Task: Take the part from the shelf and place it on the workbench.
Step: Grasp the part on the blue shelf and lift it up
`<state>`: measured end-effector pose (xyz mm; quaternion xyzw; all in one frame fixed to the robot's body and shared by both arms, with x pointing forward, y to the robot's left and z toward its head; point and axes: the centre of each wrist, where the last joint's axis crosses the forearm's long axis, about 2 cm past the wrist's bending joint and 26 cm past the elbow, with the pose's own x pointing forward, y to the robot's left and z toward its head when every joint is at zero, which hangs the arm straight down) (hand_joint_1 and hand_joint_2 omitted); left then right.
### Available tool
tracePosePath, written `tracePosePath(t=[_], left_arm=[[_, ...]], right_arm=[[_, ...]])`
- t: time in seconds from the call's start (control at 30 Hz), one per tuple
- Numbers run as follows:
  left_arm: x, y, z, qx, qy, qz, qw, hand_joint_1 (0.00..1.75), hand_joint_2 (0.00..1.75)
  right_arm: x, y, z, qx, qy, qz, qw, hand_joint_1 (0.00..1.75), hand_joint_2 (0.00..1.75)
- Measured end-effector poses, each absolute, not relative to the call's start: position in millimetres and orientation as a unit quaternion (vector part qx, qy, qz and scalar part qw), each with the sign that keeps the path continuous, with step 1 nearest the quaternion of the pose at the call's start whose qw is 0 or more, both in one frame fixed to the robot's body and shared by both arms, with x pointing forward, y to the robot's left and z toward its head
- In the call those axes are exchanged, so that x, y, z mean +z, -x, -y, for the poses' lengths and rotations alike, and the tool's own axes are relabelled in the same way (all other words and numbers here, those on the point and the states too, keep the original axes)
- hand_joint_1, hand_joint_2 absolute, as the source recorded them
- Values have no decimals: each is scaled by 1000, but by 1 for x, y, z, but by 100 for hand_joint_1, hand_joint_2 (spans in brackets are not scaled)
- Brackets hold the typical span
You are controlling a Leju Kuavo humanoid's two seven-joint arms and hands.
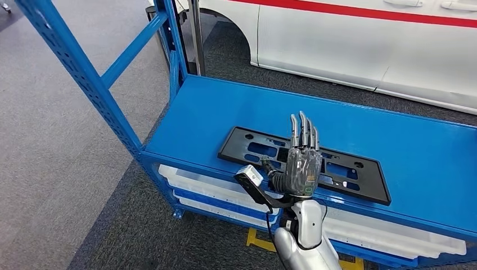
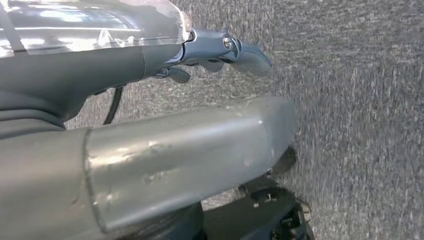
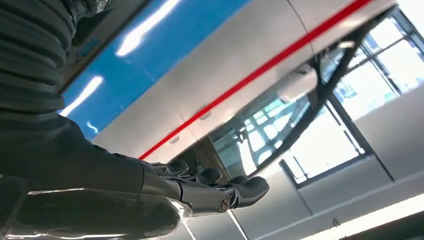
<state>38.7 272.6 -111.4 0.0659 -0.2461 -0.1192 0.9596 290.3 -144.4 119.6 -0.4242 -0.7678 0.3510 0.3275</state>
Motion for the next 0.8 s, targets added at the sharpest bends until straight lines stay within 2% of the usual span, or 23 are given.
tracePosePath(t=[0.17,0.37,0.8], left_arm=[[-111,-38,-272,-111,-67,245,961,0,0],[-112,-36,-272,-102,-69,248,961,0,0],[-112,-32,-268,-88,-71,247,963,0,0]], right_arm=[[154,-285,140,280,400,823,291,0,175],[167,-273,142,210,369,849,315,0,175],[113,-214,133,289,323,823,367,0,175]])
